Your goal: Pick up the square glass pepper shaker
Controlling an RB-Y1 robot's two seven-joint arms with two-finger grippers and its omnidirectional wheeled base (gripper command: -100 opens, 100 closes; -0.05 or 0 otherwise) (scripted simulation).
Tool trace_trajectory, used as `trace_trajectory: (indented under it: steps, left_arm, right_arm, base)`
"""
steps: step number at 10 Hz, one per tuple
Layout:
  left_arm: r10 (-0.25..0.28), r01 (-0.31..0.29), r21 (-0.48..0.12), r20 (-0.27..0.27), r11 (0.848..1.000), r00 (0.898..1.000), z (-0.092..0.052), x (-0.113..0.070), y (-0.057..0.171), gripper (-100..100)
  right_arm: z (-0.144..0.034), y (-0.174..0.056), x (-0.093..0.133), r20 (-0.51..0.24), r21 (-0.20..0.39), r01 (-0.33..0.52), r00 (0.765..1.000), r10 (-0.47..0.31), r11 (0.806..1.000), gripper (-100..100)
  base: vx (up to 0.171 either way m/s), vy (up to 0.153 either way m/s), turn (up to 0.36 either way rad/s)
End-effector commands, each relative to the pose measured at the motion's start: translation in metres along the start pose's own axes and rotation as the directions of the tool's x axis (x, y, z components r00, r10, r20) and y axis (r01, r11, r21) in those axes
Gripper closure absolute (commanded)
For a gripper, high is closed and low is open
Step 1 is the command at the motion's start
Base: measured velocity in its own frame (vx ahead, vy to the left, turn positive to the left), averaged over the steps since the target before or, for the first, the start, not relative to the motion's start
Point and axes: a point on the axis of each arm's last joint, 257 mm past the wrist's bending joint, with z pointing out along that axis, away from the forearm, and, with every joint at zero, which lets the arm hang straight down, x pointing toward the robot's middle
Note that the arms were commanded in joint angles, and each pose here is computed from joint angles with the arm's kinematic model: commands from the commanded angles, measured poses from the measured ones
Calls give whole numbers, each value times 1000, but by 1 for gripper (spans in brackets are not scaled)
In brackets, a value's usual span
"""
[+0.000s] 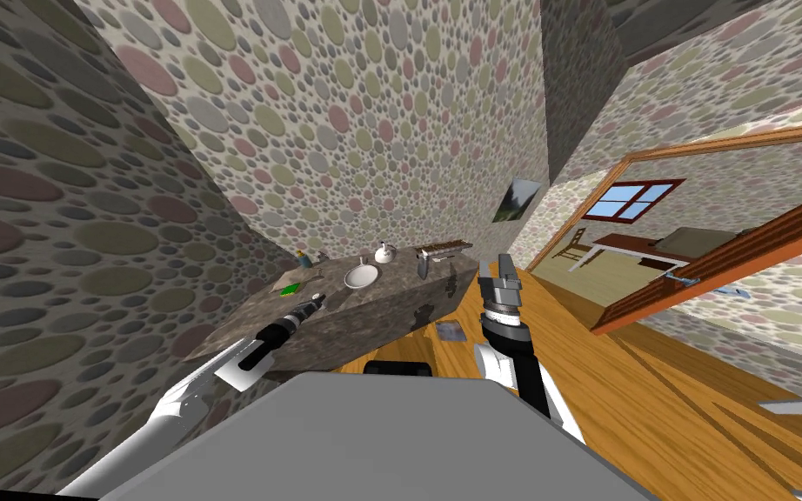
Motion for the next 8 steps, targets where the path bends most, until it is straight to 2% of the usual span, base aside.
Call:
trace_trajectory:
  steps: [1,6,7,8]
  left_arm:
    - [7,-7,24,-9,1000,1000,-4,6,-13,100]
    - [27,-24,102,-33,994,999,-20,23,-58,100]
    - [23,-20,93,-31,995,999,-19,21,-52,100]
    - [24,-21,95,-32,995,999,-19,21,-53,0]
  right_arm:
    - [0,0,0,0,0,0,1000,0,1000,0]
    - [0,0,0,0,0,0,1000,0,1000,0]
    - [0,0,0,0,0,0,1000,0,1000,0]
    - [0,0,0,0,0,0,1000,0,1000,0]
  base:
    - [65,28,188]
    - [78,24,175]
    - [32,13,28]
    - [6,2,-6]
